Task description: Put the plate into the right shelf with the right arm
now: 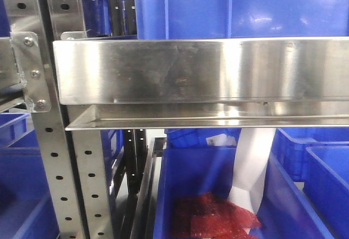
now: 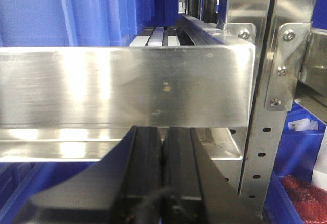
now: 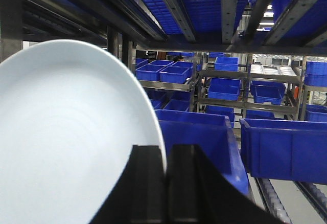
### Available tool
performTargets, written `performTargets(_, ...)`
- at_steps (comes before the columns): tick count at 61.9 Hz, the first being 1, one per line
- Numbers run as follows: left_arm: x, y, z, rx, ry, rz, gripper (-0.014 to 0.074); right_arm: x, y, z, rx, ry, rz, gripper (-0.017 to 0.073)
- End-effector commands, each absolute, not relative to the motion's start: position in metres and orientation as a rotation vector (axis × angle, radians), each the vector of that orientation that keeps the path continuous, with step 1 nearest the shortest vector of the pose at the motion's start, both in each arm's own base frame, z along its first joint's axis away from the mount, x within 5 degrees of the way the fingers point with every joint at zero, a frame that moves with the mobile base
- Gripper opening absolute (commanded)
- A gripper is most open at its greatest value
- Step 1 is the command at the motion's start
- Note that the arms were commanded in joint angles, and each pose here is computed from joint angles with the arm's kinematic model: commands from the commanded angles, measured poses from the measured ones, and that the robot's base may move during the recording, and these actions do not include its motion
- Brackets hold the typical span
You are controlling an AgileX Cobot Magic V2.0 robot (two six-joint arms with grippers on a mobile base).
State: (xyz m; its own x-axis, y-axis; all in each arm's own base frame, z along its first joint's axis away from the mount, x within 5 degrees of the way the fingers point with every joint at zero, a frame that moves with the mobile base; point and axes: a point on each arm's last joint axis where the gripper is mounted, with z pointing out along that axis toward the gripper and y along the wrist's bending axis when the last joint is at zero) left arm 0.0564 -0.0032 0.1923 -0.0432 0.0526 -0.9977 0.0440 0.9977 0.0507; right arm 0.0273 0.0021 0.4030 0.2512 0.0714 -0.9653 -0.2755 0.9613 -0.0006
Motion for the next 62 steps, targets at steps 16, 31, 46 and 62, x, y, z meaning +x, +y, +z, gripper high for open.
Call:
performTargets(16, 0.056, -0.002, 0.199, 0.056, 1.525, 0.012, -0.0047, 0.11, 0.036, 0.512, -0.21, 1.23, 0.237, 0.0054)
performTargets(31, 0.056, -0.002, 0.199, 0.056, 1.525, 0.012, -0.0047, 0.189, 0.062, 0.546, -0.199, 1.344, 0.204, 0.0054)
performTargets(46, 0.056, -0.002, 0.199, 0.056, 1.525, 0.012, -0.0047, 0.262, 0.068, 0.53, -0.157, 1.518, 0.117, 0.0054)
performTargets(62, 0.056, -0.002, 0.199, 0.056, 1.525, 0.012, -0.0047, 0.311, 0.08, 0.489, -0.171, 1.682, 0.082, 0.0055)
